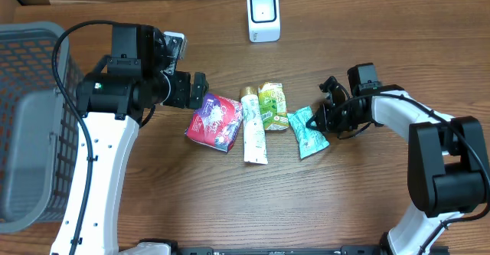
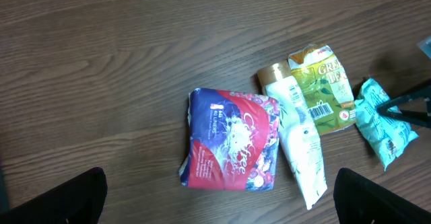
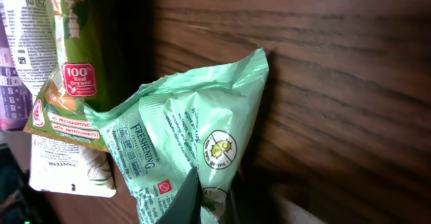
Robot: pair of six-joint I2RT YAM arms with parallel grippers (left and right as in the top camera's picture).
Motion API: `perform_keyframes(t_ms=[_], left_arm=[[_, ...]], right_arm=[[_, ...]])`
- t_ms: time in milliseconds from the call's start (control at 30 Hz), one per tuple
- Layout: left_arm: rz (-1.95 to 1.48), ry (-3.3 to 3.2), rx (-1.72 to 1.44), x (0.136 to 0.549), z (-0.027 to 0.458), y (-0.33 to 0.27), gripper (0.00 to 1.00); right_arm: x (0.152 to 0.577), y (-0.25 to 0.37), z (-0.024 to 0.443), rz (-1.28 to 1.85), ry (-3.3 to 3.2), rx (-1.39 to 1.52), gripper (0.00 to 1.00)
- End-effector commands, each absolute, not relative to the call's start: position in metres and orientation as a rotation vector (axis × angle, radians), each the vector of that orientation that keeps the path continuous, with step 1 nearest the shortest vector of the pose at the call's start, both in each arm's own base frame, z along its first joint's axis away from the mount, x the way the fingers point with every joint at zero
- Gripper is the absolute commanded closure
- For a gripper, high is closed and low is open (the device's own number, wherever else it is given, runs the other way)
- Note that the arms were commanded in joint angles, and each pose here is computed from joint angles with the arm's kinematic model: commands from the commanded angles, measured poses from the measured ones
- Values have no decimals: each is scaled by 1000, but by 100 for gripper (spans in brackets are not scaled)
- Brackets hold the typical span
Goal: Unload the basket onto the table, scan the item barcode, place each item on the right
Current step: 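Grasp the mint-green wipes pack with the right gripper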
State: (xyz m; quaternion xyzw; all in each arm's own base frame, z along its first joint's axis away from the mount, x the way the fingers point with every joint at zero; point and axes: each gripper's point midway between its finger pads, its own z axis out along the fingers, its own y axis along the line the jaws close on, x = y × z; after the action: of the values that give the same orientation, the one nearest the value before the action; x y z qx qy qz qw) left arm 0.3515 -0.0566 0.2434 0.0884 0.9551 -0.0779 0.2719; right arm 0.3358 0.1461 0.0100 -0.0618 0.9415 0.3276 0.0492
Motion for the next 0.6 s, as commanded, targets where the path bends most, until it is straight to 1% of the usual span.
perform_keyframes(t_ms=[0,100,167,333,433,533,567], left_arm=[[-214,2574,233,351,242,-58,0],[-214,2574,233,351,242,-58,0],[-214,2574,233,351,242,-58,0],[-214,2574,233,351,242,-58,1],[-214,2574,233,351,242,-58,0],[-214,2574,233,351,242,-58,0],[-214,2574,233,351,242,-58,0]], right_arm=[[357,132,28,1036,2825,-76,96],[374,115,52,1027,2768,26,96],[383,98,62,943,2751,141,96],[394,51,58,497,2766,431,96],[393,53,52,406,2767,469,96],[387,69,46,420,2784,474,96],[384,72,44,423,2794,481,92]])
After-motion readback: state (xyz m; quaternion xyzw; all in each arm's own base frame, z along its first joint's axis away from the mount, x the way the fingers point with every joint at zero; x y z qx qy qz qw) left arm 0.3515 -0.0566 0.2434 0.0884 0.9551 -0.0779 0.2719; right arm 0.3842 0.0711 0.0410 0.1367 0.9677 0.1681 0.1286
